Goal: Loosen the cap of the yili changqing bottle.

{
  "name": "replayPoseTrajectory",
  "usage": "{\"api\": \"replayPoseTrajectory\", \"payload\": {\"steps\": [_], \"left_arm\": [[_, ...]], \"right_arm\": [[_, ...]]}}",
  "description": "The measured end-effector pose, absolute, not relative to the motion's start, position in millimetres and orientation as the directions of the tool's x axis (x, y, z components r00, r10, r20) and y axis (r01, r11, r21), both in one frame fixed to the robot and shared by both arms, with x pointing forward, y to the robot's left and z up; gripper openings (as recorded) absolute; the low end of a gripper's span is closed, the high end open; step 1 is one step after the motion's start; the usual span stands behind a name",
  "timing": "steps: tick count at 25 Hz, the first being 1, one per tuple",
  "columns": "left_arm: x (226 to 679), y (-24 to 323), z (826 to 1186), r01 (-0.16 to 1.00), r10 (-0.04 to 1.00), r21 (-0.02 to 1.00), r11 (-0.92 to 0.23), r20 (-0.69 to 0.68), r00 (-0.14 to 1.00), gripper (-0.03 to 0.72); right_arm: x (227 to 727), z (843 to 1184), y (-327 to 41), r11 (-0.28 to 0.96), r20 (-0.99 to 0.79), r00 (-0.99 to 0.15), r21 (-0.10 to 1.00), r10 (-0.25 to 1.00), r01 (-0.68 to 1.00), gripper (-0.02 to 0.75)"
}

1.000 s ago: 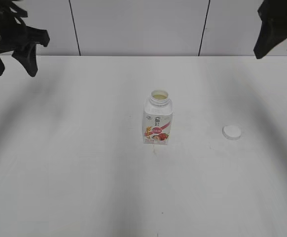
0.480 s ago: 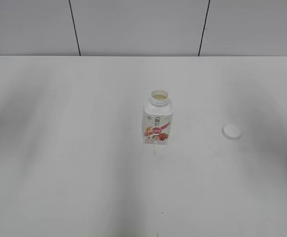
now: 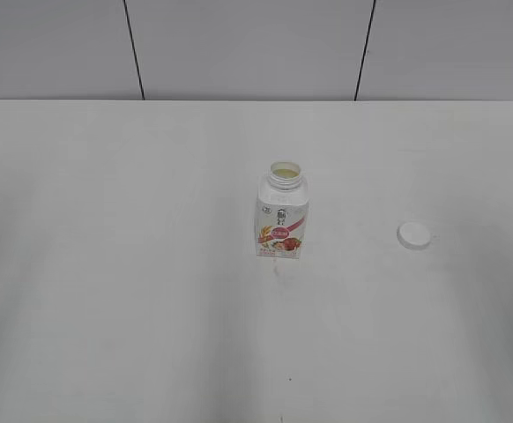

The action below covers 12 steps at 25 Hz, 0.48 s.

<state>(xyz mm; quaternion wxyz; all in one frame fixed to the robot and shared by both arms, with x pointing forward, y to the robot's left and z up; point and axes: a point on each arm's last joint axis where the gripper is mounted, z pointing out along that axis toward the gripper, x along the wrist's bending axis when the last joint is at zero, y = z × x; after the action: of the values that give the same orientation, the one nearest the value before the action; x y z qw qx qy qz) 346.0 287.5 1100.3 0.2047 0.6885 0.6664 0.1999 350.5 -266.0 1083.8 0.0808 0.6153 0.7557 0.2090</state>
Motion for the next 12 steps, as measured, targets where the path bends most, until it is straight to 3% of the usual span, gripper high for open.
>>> {"api": "replayPoseTrajectory", "payload": {"steps": [12], "left_arm": [[244.2, 309.8, 1066.3, 0.580, 0.997, 0.814, 0.026, -0.063, 0.044, 0.436]], "right_arm": [[301.2, 1054.4, -277.7, 0.161, 0.075, -0.252, 0.593, 0.965, 0.789, 0.565]]}}
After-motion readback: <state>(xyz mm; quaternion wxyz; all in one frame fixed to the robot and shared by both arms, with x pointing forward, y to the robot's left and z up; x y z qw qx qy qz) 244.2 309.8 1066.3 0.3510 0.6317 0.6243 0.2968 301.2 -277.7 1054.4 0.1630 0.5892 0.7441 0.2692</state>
